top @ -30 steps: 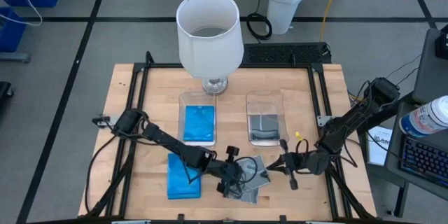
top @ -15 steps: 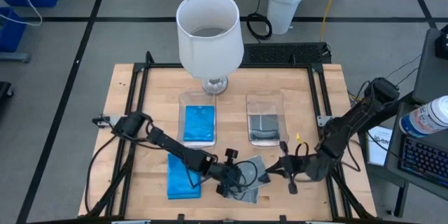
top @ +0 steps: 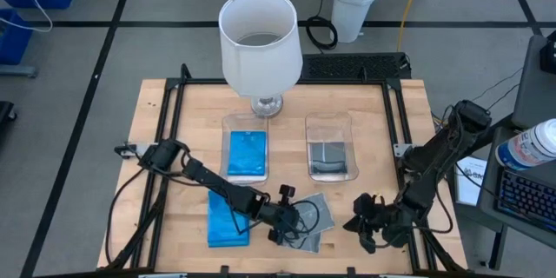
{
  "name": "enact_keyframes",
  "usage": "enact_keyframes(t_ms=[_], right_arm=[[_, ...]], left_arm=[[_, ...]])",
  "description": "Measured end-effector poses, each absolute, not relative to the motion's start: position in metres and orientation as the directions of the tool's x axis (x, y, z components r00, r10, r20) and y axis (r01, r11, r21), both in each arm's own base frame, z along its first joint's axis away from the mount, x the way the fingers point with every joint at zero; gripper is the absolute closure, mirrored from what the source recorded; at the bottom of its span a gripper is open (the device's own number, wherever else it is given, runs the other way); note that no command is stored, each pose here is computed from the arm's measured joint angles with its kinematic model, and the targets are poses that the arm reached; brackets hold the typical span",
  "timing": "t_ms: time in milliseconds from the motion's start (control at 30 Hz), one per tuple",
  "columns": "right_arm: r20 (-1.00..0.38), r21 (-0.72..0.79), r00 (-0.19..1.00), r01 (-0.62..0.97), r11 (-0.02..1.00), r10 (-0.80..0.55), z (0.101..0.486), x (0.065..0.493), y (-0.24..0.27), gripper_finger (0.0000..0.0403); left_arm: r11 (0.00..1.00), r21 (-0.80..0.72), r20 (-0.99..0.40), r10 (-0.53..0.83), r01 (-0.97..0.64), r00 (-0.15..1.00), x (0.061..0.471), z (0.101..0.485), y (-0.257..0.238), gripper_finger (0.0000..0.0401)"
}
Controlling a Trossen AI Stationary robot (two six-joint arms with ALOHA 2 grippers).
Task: Pick & place jewel cases by type
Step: Put the black CD case into the right transparent bin
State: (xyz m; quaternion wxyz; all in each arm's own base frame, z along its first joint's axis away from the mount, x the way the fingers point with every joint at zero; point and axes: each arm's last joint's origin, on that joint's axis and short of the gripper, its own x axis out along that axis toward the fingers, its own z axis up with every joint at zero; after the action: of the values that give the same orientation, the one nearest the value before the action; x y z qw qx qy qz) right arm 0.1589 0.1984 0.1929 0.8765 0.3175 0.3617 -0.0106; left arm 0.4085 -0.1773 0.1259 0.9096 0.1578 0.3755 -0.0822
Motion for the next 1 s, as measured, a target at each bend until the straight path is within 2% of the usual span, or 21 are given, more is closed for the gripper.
enact_keyframes(t_ms=[167, 333, 433, 533, 733, 1000], right_arm=[[-0.654, 0.657, 0.732, 0.422, 0.625, 0.193, 0.158, 0.152, 0.192, 0.0372], [-0.574, 0.764, 0.805, 0.460, 0.453, 0.150, 0.135, 0.147, 0.180, 0.0312], [-0.572, 0.786, 0.807, 0.491, 0.375, 0.144, 0.124, 0.145, 0.176, 0.0283], [-0.626, 0.765, 0.753, 0.544, 0.346, 0.200, 0.116, 0.147, 0.177, 0.0271], [-0.656, 0.749, 0.726, 0.590, 0.303, 0.208, 0.107, 0.156, 0.184, 0.0274], [-0.605, 0.793, 0.767, 0.555, 0.253, 0.214, 0.099, 0.166, 0.190, 0.0275]], left_arm=[[0.934, 0.228, -0.710, -0.034, 0.275, 0.703, 0.408, 0.126, -0.177, 0.0395], [0.933, 0.230, -0.711, -0.034, 0.278, 0.703, 0.408, 0.126, -0.178, 0.0393], [0.933, 0.230, -0.711, -0.034, 0.278, 0.702, 0.408, 0.126, -0.177, 0.0396], [0.933, 0.230, -0.713, -0.033, 0.277, 0.700, 0.408, 0.126, -0.177, 0.0392], [0.931, 0.233, -0.714, -0.032, 0.281, 0.700, 0.408, 0.125, -0.176, 0.0394], [0.929, 0.229, -0.719, -0.040, 0.291, 0.694, 0.413, 0.110, -0.175, 0.0394]])
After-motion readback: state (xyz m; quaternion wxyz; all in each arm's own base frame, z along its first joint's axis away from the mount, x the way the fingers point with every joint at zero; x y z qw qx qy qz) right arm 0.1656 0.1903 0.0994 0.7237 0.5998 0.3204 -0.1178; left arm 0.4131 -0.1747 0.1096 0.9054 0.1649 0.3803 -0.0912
